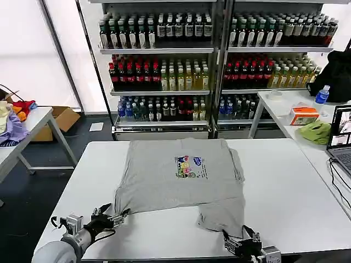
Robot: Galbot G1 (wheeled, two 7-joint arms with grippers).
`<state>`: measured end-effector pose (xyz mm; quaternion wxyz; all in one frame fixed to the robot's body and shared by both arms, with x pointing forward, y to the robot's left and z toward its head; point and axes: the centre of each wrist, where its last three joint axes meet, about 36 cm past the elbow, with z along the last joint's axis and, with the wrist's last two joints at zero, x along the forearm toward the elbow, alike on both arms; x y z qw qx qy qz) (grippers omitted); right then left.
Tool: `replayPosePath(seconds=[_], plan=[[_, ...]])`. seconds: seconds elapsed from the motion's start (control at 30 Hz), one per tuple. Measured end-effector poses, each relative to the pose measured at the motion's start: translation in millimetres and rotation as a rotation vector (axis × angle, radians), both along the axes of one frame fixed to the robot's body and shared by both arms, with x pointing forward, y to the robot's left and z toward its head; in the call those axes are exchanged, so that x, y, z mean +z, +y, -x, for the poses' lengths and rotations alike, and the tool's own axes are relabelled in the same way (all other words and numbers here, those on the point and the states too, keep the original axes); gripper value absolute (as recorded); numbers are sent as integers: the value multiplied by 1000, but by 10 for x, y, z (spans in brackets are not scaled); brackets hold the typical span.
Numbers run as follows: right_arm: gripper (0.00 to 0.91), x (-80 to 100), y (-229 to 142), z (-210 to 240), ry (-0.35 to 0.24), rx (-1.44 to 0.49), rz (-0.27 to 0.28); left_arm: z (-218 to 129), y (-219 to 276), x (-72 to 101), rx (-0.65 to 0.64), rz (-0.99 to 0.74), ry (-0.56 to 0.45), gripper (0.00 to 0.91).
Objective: Fold and organize the clothes.
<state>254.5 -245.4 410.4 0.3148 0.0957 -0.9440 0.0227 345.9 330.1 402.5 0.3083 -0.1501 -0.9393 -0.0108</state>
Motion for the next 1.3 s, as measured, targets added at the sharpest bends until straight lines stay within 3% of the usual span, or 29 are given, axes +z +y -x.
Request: replayPosePath(seconds=[0.67,1.3], plan=[[0,74,-45,76,-57,11,-40,225,-151,-127,-18,-25,25,10],[0,364,-100,710,-105,92,-17,615,-223,231,-6,-58,18,10]])
